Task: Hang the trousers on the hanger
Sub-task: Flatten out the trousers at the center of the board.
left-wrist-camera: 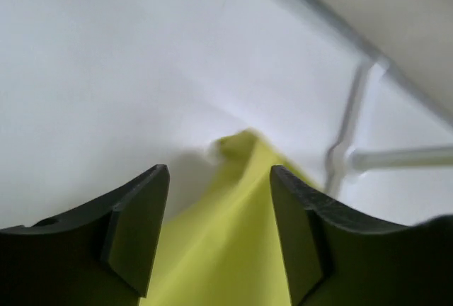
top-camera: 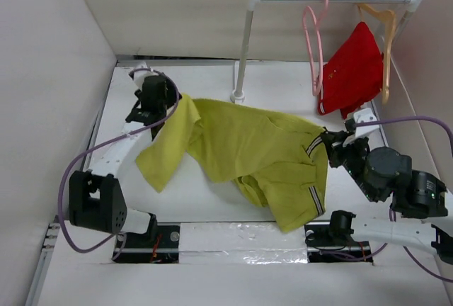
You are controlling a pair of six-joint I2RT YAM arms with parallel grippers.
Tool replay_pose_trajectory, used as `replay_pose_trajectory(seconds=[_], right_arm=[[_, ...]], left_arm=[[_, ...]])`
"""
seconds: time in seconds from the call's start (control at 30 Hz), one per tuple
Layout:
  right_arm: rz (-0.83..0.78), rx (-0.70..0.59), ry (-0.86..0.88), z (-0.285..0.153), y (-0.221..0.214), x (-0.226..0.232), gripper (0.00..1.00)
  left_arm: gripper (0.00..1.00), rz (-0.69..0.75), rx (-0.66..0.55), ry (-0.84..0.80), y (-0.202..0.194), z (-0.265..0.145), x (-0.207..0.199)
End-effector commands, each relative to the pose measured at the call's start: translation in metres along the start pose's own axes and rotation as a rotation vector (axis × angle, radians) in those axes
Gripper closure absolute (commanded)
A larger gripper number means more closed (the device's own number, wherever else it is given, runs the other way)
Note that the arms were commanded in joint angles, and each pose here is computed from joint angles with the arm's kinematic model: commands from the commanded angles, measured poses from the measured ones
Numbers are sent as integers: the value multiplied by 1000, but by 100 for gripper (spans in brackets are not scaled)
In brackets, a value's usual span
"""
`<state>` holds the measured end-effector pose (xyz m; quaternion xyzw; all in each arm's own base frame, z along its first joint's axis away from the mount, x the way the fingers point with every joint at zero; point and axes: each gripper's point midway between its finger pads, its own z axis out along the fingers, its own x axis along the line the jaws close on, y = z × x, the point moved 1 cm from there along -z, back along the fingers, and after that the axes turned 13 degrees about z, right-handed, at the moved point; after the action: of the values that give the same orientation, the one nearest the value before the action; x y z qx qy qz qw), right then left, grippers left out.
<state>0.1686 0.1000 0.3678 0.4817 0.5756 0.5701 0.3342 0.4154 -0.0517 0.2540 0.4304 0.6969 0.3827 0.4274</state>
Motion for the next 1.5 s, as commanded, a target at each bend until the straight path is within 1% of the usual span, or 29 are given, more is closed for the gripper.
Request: replay_pose_trajectory(seconds=[0.0,0.03,0.07,0.1,0.17,0.2,0.23,0.3,0.33,0.37,0.4,0.43,0.5,0.53,0.57,0.6,0.7,0.73,0.8,0.83,0.93,1.07,1.1,1.3,1.33,1.37,1.4,1.43,1.47], right_arm=[[129,-135,-114,-4,34,-20,100],[115,-129,-112,-2,33,-17,100],[99,-117,-114,0,29,-15,100],[83,-103,-121,3,25,-14,100],[53,-86,-130,9,18,-9,100],[51,-86,-138,12,16,-8,100],[33,-76,-143,15,11,-7,100],[17,-78,-167,19,9,-10,100],[5,-76,-177,21,7,-11,100],[-5,-74,-185,23,6,-11,100],[1,-79,-199,26,8,-14,100],[-24,-82,-208,27,11,-17,100],[-38,-97,-220,33,17,-20,100],[-44,-94,-221,36,17,-20,100],[-37,-98,-217,38,20,-20,100],[-37,-96,-177,44,21,-13,100],[-28,-104,-148,56,26,-12,100],[-33,-95,-144,61,24,-10,100],[-22,-96,-120,68,27,-9,100],[-20,-93,-112,71,27,-9,100],[-10,-102,-77,72,31,-6,100],[-10,-106,-78,71,35,-11,100],[-11,-103,-71,71,34,-10,100],[-13,-90,-75,71,28,-16,100],[-11,-89,-83,71,27,-19,100],[-9,-88,-90,71,26,-22,100],[-6,-81,-87,71,22,-22,100],[1,-86,-100,69,22,-26,100],[4,-85,-118,69,20,-31,100]], left_arm=[[42,14,20,-28,-18,-7,0],[36,21,41,-10,-32,-9,9],[36,18,44,-9,-35,-13,12],[36,6,35,-58,-33,-26,3],[41,15,73,-106,-59,-43,-1],[47,11,63,-213,-61,-68,-21],[63,31,119,-247,-92,-77,-20],[76,29,149,-373,-112,-107,-34],[95,49,218,-418,-142,-122,-38],[100,55,250,-445,-155,-132,-40],[100,53,259,-491,-161,-147,-42],[100,88,314,-552,-189,-165,-46],[100,79,360,-667,-216,-198,-51],[100,41,338,-677,-208,-200,-53],[100,60,382,-720,-229,-215,-52],[100,33,387,-745,-232,-223,-54],[100,62,461,-822,-262,-245,-60],[87,70,473,-826,-269,-248,-61],[67,91,487,-844,-287,-255,-70],[50,82,490,-844,-290,-256,-74],[36,58,489,-835,-298,-251,-90],[36,68,501,-786,-312,-239,-112],[36,91,516,-765,-324,-234,-114],[42,70,480,-670,-333,-212,-136],[48,65,474,-657,-334,-209,-136],[57,54,463,-640,-332,-204,-138],[72,71,462,-593,-336,-198,-131],[95,77,462,-567,-336,-196,-128],[100,85,461,-547,-335,-194,-127]])
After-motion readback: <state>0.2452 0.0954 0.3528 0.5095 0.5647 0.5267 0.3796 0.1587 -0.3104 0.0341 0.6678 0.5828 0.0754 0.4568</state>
